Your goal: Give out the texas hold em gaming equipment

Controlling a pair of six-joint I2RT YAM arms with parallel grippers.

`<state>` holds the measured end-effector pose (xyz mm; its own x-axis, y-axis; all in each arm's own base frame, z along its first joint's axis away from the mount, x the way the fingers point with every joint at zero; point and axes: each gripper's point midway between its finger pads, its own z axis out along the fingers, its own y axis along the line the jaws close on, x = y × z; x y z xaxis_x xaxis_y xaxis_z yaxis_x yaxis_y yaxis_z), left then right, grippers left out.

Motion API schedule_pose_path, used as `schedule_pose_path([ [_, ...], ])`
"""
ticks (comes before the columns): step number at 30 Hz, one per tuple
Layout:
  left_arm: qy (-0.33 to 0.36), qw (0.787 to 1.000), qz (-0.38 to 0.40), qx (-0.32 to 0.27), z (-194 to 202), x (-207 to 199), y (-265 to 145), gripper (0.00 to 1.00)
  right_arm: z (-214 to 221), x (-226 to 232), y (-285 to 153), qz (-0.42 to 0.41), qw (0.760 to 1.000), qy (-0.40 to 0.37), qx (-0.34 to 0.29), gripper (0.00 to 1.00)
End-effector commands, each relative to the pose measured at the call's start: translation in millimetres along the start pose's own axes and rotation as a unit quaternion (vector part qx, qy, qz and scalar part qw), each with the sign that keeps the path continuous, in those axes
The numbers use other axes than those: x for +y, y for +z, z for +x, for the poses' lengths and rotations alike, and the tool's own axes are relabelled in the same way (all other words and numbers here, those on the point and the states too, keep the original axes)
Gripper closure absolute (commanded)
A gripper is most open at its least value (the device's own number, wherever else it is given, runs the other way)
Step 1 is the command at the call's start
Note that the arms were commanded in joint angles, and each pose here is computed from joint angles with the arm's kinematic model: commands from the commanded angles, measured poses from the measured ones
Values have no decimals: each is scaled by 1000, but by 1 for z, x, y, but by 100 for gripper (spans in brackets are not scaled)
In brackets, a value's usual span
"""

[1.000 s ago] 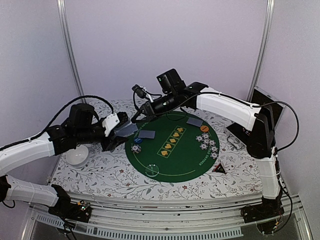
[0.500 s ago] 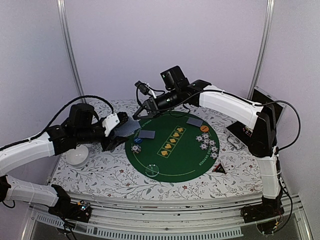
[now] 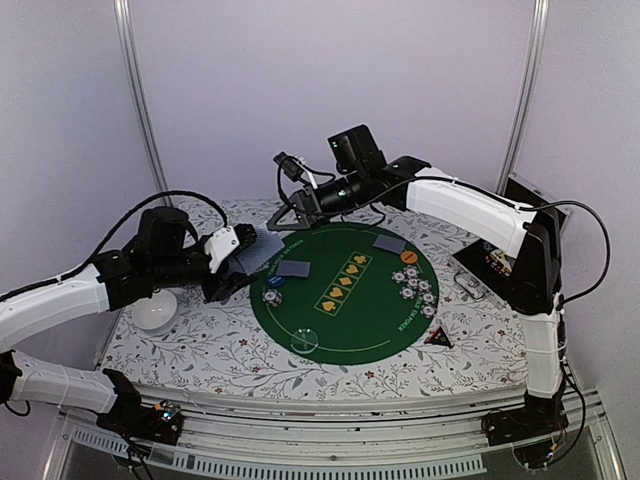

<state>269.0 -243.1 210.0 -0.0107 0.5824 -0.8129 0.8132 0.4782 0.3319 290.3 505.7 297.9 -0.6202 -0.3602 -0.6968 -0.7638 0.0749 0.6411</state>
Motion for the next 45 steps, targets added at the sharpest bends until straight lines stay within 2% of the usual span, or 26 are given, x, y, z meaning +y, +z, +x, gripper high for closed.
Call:
schedule_pose_path([
  [1, 4, 1000, -16, -26, -14, 7, -7, 44, 8, 6, 0, -8, 1000, 9, 6, 98],
  [5, 4, 1000, -15, -26, -14, 7, -7, 44, 12, 1, 3, -8, 1000, 14, 9, 95],
  [10, 4, 1000, -16, -27, -15, 7, -7, 45, 17, 3, 9, -29, 999, 25, 17, 83],
  [13, 4, 999, -16, -27, -15, 7, -7, 45, 20, 6, 15, -45, 998, 32, 23, 82],
  [14, 5, 1000, -16, -27, -15, 7, -7, 45, 21, 6, 16, -45, 998, 33, 24, 82],
  [17, 5, 1000, -16, -25, -14, 7, -7, 45, 23, 4, 17, -44, 998, 39, 26, 94],
  [19, 4, 1000, -16, -26, -14, 7, -7, 45, 20, 4, 13, -41, 998, 38, 23, 98],
  [23, 4, 1000, -15, -26, -14, 6, -7, 45, -2, 5, -16, -29, 999, 33, -7, 99],
  [27, 5, 1000, -14, -25, -13, 6, -6, 45, -30, 24, -48, -39, 998, 4, -41, 99],
  [31, 4, 1000, -15, -24, -13, 6, -6, 45, -64, 32, -97, -22, 994, -8, -103, 99],
  [33, 4, 1000, -14, -25, -14, 6, -6, 45, -79, 22, -126, 12, 989, -2, -144, 99],
  [37, 3, 1000, -13, -27, -14, 6, -7, 45, -88, -34, -192, 124, 960, 32, -249, 98],
  [40, 4, 1000, -13, -27, -15, 6, -7, 45, -67, -107, -243, 220, 910, 99, -336, 99],
  [43, 4, 1000, -13, -26, -14, 6, -7, 45, -26, -186, -272, 299, 860, 177, -374, 99],
  [45, 4, 1000, -12, -27, -14, 5, -7, 45, -4, -227, -273, 334, 846, 201, -363, 99],
])
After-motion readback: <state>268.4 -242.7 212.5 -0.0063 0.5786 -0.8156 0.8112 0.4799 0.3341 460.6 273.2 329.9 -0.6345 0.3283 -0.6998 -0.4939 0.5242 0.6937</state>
